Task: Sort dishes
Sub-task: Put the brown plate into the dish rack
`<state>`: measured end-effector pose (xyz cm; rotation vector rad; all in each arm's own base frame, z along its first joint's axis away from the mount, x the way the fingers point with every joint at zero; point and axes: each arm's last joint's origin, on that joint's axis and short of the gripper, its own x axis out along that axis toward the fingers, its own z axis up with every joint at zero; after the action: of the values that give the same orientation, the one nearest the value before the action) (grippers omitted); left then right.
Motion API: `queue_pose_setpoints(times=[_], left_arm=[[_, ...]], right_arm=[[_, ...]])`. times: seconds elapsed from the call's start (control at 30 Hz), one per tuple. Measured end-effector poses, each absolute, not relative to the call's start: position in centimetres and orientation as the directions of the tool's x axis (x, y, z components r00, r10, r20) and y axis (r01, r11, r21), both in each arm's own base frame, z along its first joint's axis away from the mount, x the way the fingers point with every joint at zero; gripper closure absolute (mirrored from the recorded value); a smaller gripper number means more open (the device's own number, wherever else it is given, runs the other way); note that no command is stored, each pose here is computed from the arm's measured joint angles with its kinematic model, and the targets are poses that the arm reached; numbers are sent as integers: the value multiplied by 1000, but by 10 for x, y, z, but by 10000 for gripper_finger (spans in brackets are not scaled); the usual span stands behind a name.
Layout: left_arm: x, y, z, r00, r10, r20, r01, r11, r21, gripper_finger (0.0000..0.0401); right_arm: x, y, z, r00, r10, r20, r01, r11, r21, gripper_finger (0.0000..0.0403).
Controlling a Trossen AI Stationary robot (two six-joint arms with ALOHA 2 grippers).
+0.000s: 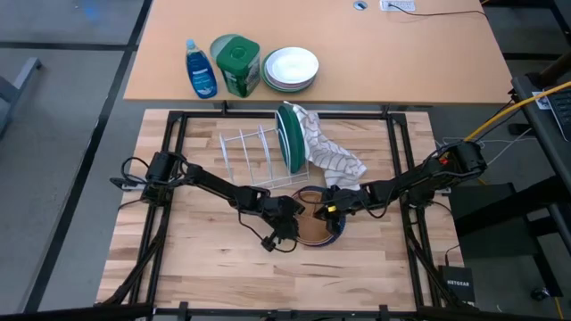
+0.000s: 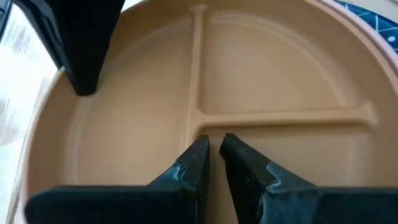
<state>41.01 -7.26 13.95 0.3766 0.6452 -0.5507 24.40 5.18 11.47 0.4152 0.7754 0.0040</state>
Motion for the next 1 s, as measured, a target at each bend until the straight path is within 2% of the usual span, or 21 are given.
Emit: queue_pose_setpoints(times=[0.2,0.37,0.63,1.0], left_arm=[[414,-74,146,669,-375,-642,563,820,108,384],[413,-74,146,652,-384,-654,573,814,94,384],[413,-70,145,667,-341,-663,542,833,117,384],[413,-70,145,664,-353,-660,557,822,121,387]], right_arm=[[244,52,120,737,181,-652,83,932,352,345],[241,54,133,746,260,-613,-17,928,372,345],[233,64,155,675,546,-496,-282,812,511,345],[229,76,157,626,614,-481,-374,778,505,345]])
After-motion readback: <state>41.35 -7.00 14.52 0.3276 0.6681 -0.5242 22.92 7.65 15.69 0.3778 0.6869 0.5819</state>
